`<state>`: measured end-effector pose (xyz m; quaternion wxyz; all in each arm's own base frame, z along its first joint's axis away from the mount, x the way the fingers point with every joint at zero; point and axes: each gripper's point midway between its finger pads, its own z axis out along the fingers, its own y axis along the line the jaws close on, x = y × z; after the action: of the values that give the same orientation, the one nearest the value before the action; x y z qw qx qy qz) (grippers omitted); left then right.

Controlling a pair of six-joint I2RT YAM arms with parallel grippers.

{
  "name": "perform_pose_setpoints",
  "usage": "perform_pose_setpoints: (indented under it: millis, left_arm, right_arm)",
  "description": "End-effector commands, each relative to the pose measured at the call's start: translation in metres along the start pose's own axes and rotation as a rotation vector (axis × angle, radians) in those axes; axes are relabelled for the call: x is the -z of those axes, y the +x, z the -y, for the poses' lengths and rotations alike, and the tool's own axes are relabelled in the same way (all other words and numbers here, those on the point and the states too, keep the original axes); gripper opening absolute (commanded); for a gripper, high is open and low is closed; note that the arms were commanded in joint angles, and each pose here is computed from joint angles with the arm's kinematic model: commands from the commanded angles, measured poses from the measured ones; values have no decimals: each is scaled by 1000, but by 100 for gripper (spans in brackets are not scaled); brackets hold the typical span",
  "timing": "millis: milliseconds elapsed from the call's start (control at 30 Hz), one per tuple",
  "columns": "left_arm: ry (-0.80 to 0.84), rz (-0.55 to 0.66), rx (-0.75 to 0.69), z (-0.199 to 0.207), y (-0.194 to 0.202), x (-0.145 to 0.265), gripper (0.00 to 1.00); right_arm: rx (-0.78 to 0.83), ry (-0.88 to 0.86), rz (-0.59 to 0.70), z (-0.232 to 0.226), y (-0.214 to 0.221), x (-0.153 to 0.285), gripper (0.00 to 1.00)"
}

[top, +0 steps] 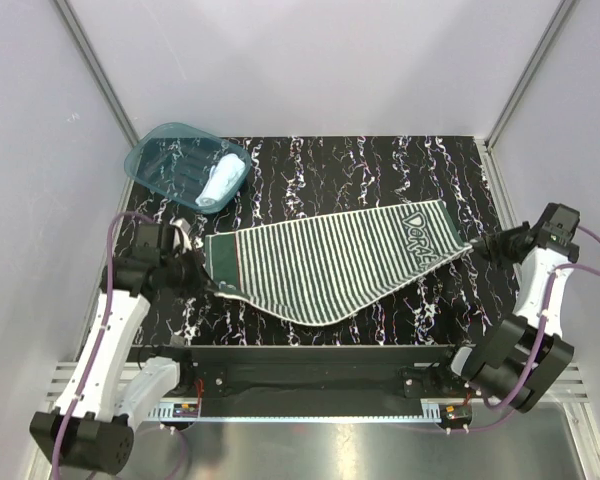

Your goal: Roll the towels

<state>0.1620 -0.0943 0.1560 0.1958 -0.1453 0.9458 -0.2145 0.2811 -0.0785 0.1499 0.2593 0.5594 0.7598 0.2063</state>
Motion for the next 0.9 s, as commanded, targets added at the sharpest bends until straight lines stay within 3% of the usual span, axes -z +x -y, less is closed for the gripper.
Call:
perform_pose_setpoints:
  millis: [0,467,633,867]
  left_arm:
    - [77,115,-27,19,-50,6,0]
    - [46,137,89,5,-133,-30,0]
    - [19,118,136,-10,-146,-44,0]
    - [-21,90,183,-29,-164,-65,0]
  right_arm:
    - [38,-93,28,-43,-20,-4,0]
    - [100,-84,-51,-100,-20,-78,0]
    - [133,-91,-58,-128,-23,-96,0]
    - [137,-52,-107,-134,-22,-136,0]
